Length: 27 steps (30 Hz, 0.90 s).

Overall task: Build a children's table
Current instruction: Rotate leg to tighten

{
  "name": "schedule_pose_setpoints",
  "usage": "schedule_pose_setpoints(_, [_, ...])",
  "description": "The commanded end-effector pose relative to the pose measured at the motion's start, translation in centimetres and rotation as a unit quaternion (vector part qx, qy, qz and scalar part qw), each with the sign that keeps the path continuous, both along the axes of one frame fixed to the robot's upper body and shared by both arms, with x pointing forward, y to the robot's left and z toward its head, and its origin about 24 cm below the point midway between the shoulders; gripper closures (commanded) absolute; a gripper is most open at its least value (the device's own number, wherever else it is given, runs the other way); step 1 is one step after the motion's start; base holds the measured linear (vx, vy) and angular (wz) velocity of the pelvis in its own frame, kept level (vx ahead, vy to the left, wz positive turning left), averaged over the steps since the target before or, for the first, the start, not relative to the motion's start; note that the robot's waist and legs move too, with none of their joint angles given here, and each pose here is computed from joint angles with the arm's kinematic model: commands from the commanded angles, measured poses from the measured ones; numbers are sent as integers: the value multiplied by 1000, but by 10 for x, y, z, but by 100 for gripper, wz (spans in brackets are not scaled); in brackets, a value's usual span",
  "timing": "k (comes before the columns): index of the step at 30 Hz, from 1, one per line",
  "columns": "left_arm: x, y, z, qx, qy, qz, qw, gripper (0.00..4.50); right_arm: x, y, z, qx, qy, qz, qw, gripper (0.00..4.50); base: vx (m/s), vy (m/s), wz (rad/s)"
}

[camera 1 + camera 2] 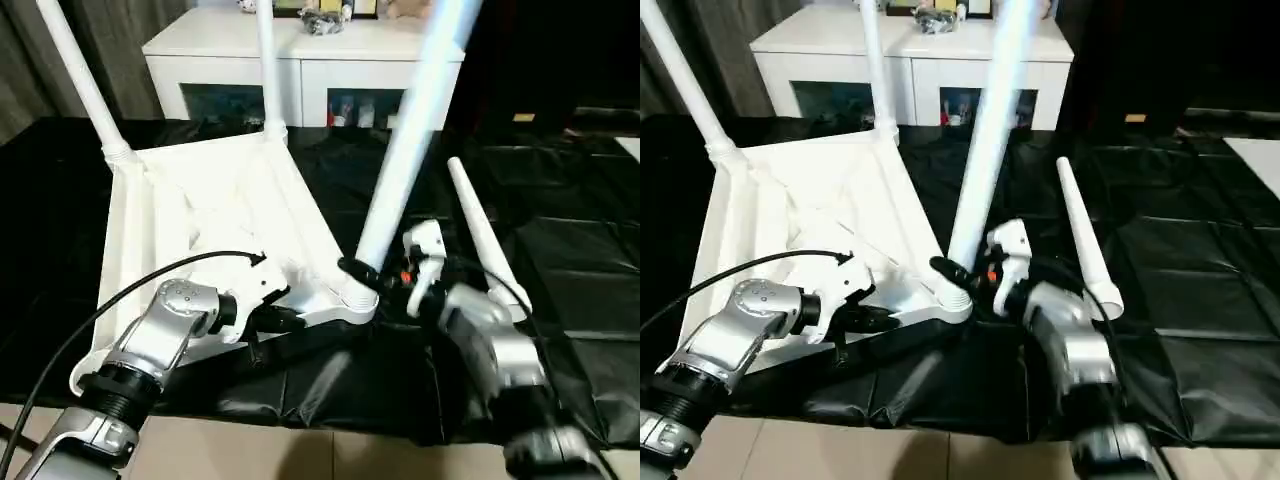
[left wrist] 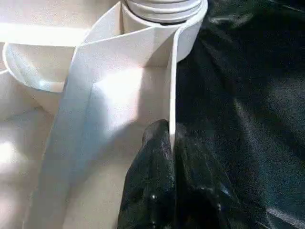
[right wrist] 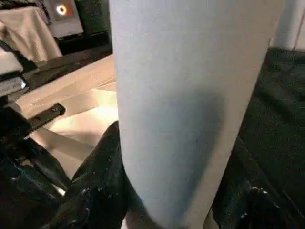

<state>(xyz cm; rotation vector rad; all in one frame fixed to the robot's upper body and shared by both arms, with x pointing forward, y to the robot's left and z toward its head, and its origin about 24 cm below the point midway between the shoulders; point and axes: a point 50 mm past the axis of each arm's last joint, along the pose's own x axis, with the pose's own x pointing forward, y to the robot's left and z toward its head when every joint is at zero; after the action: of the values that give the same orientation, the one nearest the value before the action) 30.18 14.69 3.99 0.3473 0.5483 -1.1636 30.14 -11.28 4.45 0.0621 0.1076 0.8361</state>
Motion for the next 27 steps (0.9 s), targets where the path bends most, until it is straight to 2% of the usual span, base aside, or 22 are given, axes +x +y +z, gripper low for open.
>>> schedule_pose_setpoints(1, [4,4,1,5,-7,25,1000,450,-17,5,-32,-44,62,7,997,264,0,0,0])
schedule_pose_setpoints(4, [4,3,1,4,-8,25,1000,450,-18,10,-29,-40,47,4,998,264,0,0,0])
schedule_pose_setpoints(5, [5,2,1,4,-10,26,1000,450,-21,20,-28,-48,36,23,998,264,0,0,0])
schedule_pose_setpoints(8, [5,1,1,4,-12,26,1000,450,-21,25,-29,-58,34,37,997,264,0,0,0])
schedule_pose_setpoints(15, [3,-2,-2,8,-13,24,1000,450,-8,32,-29,-111,40,100,988,264,0,0,0])
schedule_pose_setpoints(20, [3,-2,-3,9,-12,24,1000,450,-5,27,-33,-127,76,140,979,264,0,0,0])
schedule_pose_setpoints(21, [3,-2,-3,10,-12,24,1000,450,1,20,-34,-122,100,135,978,264,0,0,0])
schedule_pose_setpoints(27, [3,0,-3,12,-12,26,1000,450,10,4,-35,-98,131,103,981,264,0,0,0])
